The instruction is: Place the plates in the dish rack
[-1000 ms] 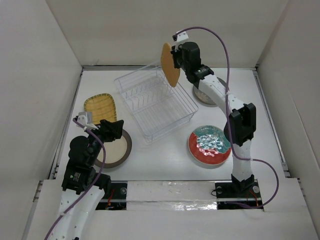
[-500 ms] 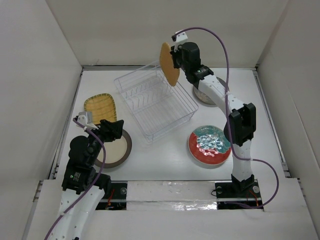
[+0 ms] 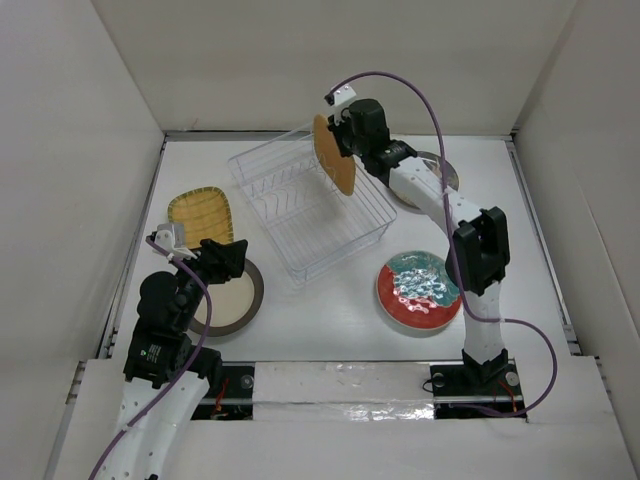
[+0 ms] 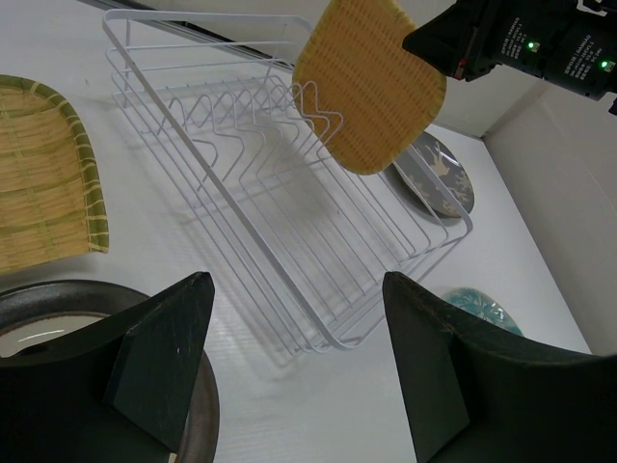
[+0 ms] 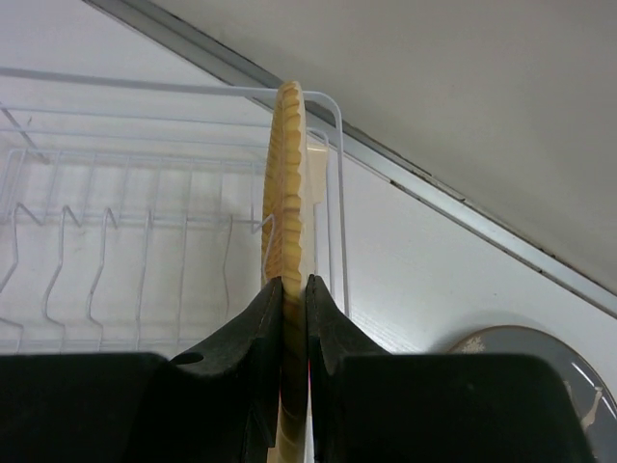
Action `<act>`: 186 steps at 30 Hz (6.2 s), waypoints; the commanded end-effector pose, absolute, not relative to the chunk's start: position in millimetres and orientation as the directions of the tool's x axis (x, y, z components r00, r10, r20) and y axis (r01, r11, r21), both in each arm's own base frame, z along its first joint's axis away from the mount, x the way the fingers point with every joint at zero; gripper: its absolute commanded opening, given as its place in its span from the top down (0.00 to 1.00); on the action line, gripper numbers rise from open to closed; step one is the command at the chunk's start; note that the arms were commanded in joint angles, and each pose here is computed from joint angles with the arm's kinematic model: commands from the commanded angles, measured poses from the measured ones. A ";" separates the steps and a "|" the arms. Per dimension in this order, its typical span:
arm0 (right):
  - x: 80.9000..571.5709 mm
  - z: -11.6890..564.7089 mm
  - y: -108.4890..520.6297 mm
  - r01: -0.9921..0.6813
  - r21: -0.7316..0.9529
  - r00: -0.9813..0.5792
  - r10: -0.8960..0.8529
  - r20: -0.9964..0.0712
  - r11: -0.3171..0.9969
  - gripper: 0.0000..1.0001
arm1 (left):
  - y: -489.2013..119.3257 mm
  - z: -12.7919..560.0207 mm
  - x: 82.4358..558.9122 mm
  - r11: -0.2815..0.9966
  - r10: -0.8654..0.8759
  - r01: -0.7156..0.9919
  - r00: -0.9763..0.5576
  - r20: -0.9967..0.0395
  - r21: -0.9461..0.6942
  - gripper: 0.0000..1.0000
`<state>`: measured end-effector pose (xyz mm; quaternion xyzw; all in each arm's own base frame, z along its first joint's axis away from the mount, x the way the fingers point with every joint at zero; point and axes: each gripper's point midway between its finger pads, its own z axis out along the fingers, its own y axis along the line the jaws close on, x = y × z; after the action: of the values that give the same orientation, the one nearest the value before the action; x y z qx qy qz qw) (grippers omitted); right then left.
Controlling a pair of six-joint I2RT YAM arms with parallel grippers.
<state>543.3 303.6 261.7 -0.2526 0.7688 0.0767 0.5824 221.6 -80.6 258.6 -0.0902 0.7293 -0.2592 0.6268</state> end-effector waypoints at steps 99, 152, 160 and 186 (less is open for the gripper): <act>509.4 463.1 270.1 -0.005 -0.053 0.237 -0.050 -0.970 0.999 1.00 | -82.2 273.5 220.6 0.841 -0.467 0.233 -0.144 -0.873 -0.488 0.33; 296.8 149.0 11.4 0.435 0.542 -0.165 0.656 -0.737 0.719 0.75 | -86.3 290.3 205.7 0.821 -0.476 0.310 -0.093 -0.875 -0.480 0.34; 257.3 107.2 0.6 0.525 0.482 -0.296 0.681 -0.670 0.702 0.25 | -84.2 296.8 199.6 0.819 -0.482 0.322 -0.065 -0.874 -0.475 0.33; 366.0 67.9 15.9 0.553 0.502 -0.312 0.724 -0.615 0.665 0.84 | -79.7 294.8 202.2 0.826 -0.486 0.293 -0.061 -0.872 -0.481 0.33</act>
<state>326.2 50.9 47.9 0.3439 0.8574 0.1325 0.3592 199.5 -79.7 286.4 -0.0740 0.6818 -0.2851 0.6697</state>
